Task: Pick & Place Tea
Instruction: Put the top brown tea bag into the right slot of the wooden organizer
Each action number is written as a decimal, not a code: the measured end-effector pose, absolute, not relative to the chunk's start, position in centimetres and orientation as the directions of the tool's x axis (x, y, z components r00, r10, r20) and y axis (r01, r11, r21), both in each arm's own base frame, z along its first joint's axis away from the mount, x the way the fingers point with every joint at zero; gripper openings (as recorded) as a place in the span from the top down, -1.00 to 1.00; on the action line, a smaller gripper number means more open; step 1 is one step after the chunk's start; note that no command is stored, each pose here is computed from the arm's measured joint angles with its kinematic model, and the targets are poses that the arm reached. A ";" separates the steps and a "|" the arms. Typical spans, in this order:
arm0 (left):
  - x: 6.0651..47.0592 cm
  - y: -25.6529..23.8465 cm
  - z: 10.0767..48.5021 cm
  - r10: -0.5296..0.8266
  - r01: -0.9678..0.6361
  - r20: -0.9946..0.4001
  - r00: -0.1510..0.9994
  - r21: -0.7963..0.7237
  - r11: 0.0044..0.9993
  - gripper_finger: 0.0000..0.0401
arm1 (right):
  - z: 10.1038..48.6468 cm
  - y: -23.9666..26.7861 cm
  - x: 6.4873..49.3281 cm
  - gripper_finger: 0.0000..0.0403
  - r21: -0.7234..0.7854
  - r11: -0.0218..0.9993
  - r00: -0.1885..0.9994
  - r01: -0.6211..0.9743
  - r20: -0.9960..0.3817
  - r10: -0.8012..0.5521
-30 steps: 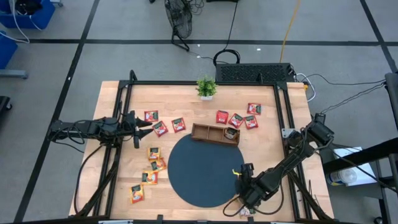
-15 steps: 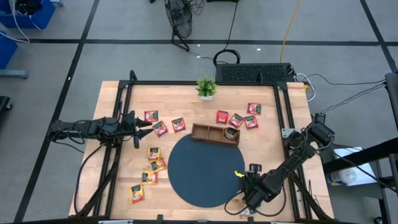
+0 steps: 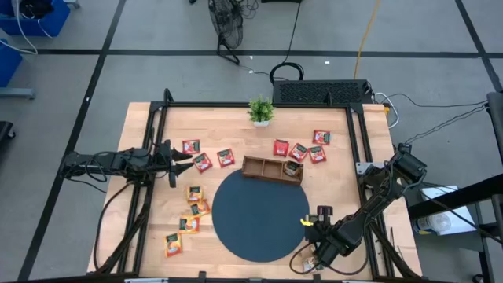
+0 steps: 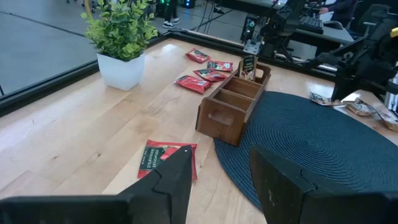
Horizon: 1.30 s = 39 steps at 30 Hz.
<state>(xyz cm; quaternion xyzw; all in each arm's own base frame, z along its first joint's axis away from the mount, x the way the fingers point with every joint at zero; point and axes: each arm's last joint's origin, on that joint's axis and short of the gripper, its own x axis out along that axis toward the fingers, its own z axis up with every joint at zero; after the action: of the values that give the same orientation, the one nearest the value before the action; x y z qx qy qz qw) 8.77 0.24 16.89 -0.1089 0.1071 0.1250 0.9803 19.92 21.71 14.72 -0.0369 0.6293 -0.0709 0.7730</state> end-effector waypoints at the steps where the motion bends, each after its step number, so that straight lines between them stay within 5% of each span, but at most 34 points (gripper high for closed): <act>1: 8.8 0.2 16.9 0.222 -0.269 -0.237 0.946 -0.187 0.945 0.20 | 14.9 21.8 19.8 0.98 -0.150 0.986 0.216 0.068 -0.963 -0.162; 9: 8.8 0.2 16.9 0.222 -0.269 -0.237 0.946 -0.187 0.945 0.20 | 17.1 22.1 19.3 0.99 -0.233 0.965 0.419 0.123 -0.869 -0.263; 16: 8.8 0.2 16.9 0.222 -0.269 -0.237 0.946 -0.187 0.945 0.20 | 18.7 19.4 21.3 1.00 -0.567 0.788 0.603 0.238 -0.550 -0.578; 24: 8.8 0.2 16.9 0.222 -0.269 -0.237 0.946 -0.187 0.945 0.20 | 17.4 12.4 25.5 1.00 -0.701 0.638 0.449 0.318 -0.481 -0.753; 39: 8.8 0.2 16.9 0.222 -0.269 -0.237 0.946 -0.187 0.945 0.20 | 14.5 8.6 27.8 0.96 -0.587 0.735 0.443 0.341 -0.589 -0.676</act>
<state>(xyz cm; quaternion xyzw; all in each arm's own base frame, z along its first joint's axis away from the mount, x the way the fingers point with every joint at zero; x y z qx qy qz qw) 8.77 0.24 16.89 -0.1091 0.1070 0.1252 0.9803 27.78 8.57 14.52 -0.1953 0.4287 -0.3075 0.8268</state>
